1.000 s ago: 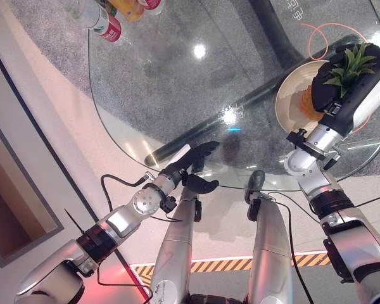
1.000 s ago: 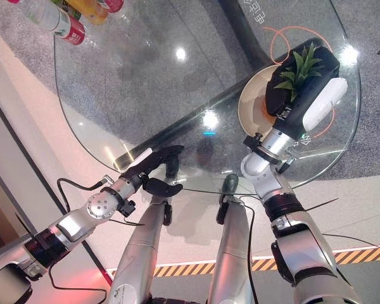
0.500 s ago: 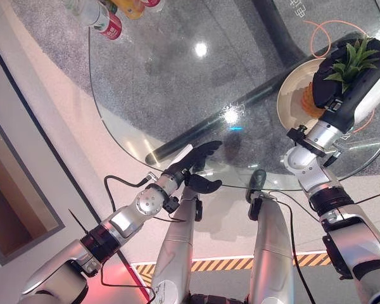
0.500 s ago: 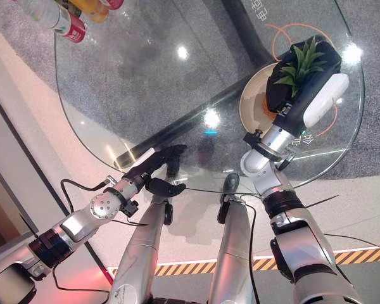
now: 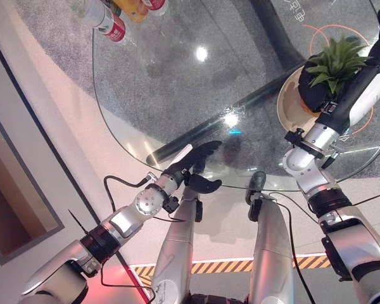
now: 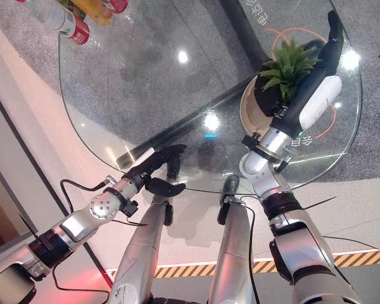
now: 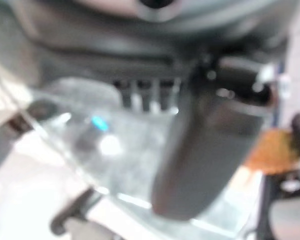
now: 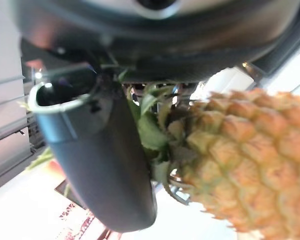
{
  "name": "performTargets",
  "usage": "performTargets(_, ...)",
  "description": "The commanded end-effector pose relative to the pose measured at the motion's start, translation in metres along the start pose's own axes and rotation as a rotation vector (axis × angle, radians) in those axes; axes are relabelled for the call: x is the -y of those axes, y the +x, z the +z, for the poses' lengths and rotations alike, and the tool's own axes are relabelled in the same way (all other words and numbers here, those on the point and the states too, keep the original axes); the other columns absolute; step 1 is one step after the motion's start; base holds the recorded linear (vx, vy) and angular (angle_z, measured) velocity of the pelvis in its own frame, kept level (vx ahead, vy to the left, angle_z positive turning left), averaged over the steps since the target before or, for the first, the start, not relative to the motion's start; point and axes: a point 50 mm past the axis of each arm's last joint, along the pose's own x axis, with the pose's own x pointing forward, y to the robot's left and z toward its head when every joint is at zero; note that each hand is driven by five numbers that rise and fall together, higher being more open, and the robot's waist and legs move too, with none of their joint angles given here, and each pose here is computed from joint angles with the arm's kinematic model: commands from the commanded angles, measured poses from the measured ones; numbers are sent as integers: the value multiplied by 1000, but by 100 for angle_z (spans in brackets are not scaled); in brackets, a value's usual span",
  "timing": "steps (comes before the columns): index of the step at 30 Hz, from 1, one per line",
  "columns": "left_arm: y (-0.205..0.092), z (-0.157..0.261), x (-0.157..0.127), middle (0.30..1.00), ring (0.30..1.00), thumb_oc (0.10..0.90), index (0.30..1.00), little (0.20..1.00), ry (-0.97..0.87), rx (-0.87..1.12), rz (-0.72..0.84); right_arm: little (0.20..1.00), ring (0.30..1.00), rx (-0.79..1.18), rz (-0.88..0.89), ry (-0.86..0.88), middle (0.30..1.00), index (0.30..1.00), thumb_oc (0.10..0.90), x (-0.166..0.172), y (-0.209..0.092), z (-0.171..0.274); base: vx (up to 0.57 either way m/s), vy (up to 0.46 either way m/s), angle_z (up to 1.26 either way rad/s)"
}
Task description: Pick up the fruit to the plate
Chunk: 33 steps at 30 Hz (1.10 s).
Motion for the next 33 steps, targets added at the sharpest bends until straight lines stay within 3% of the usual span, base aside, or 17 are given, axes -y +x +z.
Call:
performTargets(1,-4,31,7,900,900,800,900,900,-23,179,-17,900,900,152,-26,67,900,900,800,7,17,23,0,0,0)
performTargets(12,-10,28,3,900,900,800,900,900,-16,176,-8,900,900,151,-37,59,900,900,800,12,9,23,1,-3,1)
performTargets(25,-21,24,-2,900,900,800,900,900,-19,163,-1,900,900,206,-185,-138,900,900,800,32,15,20,0,0,0)
performTargets(33,-28,22,-4,900,900,800,900,900,-19,165,7,900,900,230,-182,-242,900,900,800,40,20,19,0,0,0)
